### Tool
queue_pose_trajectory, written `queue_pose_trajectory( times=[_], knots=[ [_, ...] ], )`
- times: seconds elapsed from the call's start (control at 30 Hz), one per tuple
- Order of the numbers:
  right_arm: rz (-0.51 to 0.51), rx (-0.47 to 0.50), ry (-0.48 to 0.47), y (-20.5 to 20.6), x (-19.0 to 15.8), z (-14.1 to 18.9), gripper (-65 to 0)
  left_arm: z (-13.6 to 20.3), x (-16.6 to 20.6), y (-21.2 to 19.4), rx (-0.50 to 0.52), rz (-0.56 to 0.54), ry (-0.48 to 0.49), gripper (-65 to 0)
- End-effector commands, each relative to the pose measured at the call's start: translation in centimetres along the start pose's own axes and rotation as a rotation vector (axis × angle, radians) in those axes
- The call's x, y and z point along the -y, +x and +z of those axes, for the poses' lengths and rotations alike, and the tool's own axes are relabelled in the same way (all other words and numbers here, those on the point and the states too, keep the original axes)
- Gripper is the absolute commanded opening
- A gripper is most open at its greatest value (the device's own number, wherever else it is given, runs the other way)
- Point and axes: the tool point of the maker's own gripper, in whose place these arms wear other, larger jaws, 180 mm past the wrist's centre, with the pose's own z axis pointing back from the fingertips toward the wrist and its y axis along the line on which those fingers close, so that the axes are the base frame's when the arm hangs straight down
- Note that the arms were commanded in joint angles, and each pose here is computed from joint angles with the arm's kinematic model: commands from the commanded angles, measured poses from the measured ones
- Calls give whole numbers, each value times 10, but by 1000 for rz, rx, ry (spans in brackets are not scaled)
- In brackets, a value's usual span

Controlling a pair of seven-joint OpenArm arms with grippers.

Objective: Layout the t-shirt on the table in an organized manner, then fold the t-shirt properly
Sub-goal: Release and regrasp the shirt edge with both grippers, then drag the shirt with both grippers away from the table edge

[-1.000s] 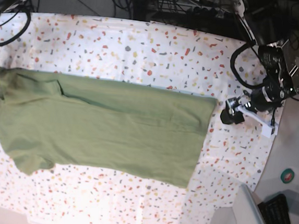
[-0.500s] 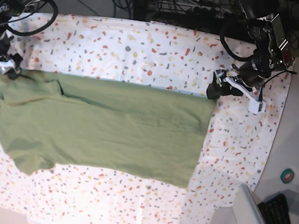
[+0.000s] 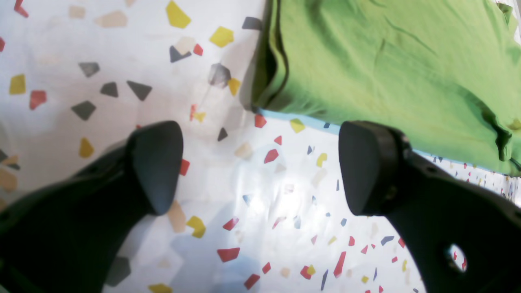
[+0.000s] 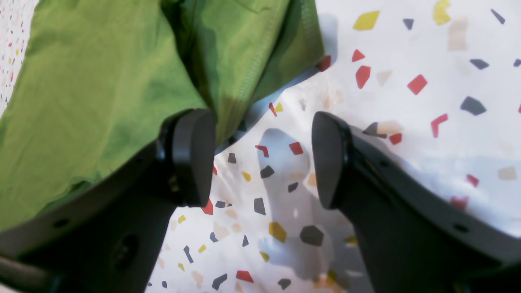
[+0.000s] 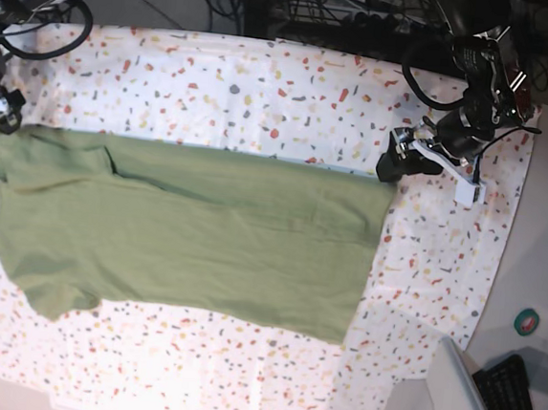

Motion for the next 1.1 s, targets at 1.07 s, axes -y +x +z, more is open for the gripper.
queue_pose_trajectory(
  times=[1.07],
  knots=[
    [-205,58,89,31,-1,-45,-287,-14,28,-1,-33,-65,-71,-79]
  ],
)
